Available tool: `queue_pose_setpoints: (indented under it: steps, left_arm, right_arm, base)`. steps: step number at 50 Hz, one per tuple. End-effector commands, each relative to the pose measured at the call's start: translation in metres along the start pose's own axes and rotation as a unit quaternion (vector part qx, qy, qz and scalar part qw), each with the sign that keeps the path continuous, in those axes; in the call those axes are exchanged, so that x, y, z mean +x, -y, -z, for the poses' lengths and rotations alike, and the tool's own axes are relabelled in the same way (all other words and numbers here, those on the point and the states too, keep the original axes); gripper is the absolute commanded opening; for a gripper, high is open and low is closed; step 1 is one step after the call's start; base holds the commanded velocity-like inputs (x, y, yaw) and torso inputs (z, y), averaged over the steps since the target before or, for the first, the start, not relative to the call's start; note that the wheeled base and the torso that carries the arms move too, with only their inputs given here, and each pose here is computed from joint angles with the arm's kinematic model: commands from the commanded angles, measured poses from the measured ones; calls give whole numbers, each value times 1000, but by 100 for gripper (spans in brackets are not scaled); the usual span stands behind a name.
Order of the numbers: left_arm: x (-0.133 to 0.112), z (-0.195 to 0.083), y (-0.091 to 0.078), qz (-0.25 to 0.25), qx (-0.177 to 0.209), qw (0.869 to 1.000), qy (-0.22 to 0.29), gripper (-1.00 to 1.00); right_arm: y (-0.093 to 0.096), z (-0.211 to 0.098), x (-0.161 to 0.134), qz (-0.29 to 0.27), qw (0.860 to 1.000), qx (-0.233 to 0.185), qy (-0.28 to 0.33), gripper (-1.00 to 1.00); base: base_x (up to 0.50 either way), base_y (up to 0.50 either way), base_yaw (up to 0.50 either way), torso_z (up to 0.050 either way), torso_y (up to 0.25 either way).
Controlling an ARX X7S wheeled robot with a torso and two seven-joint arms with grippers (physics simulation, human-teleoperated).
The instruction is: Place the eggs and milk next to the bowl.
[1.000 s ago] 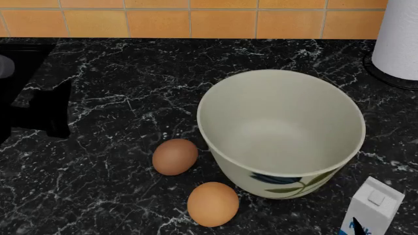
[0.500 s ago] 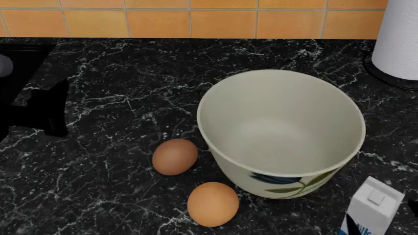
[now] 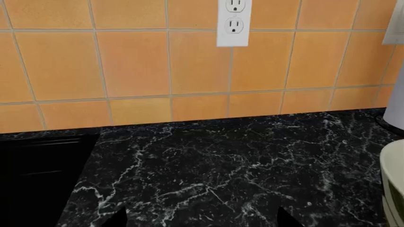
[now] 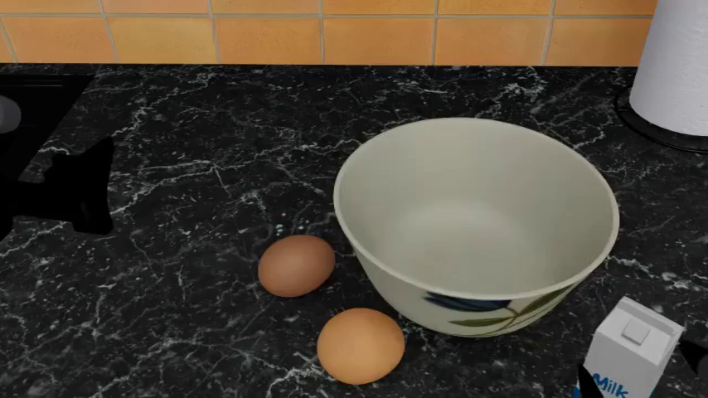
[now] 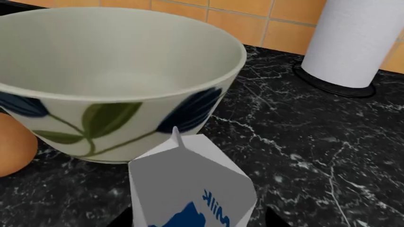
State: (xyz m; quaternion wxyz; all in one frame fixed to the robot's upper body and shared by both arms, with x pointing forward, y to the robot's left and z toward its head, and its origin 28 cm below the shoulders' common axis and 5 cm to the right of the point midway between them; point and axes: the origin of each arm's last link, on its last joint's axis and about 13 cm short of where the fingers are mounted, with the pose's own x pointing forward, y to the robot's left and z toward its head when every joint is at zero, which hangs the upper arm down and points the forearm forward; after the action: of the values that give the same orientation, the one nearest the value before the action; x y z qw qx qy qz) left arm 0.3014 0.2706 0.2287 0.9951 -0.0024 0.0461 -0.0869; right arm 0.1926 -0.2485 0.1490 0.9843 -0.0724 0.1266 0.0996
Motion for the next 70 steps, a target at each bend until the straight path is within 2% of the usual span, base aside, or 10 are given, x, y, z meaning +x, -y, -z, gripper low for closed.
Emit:
queue_pose_setpoints:
  steps: [1,3,4,25,40,70]
  left_arm:
    - [-1,0,1,0,-1,1000,-1,100]
    - [0,0,1,0,-1,1000,-1,100]
    - [0,1,1,1,0,1000,-1,100]
    - [0,2,0,2,-2,1000,0,100]
    - [-2,1,-1,0,-2,1000,3,100]
    - [-5,4,-8,-12,-6,1000,4,100]
  right_arm:
    - [1,-1,2,-1,1000,0,1,100]
    - [0,-2,1,-1,1000,1,2,100]
    - [0,-2,1,-1,1000,0,2,-100]
    - [-1,-9,-2,-6,1000,-3,11,-100]
    - [-1,-18,7,-12,1000,-6,22,-100]
    - [-3,-14,25,-26,999,-3,21,-100]
  base:
    - [0,0,0,0,0]
    - [0,0,0,0,0]
    - [0,0,0,0,0]
    - [0,0,0,0,0]
    - [0,0,0,0,0]
    - [0,0,0,0,1]
